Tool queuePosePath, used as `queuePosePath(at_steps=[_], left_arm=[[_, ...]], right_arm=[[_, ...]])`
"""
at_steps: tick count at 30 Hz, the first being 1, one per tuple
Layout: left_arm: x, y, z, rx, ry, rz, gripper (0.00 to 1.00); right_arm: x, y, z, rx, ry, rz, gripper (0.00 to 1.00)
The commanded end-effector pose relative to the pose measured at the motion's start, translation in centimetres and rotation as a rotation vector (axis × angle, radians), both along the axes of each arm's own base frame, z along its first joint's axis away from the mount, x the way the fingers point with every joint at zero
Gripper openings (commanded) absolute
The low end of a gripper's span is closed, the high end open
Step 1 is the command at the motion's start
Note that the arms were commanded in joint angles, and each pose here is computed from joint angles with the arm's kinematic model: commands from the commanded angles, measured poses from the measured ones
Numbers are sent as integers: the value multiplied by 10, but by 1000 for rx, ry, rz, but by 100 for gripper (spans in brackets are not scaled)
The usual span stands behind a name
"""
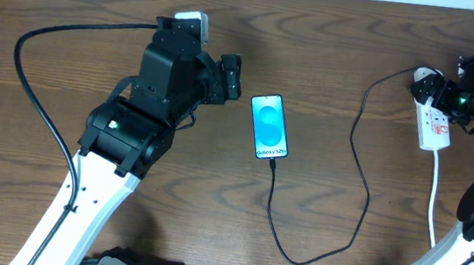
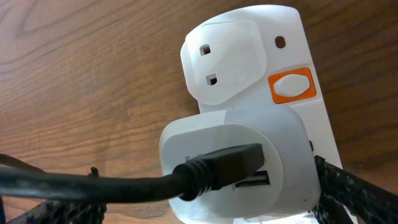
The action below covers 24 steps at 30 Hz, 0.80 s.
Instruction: Plug charger to phone and switch on socket
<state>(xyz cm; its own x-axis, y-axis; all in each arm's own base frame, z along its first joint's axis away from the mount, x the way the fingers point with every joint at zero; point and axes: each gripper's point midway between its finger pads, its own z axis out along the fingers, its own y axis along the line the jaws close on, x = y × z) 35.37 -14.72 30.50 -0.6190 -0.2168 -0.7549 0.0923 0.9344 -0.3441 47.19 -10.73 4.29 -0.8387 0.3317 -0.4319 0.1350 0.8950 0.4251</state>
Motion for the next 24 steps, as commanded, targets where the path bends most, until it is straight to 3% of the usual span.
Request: queuePosePath(at_steps=[1,24], left_arm=[[0,4,3,15,-11,7,89],[0,4,2,15,-11,7,89]], right_arm=[[-27,49,-35,180,139,36,99],[-71,84,-73,336,208,26,99]])
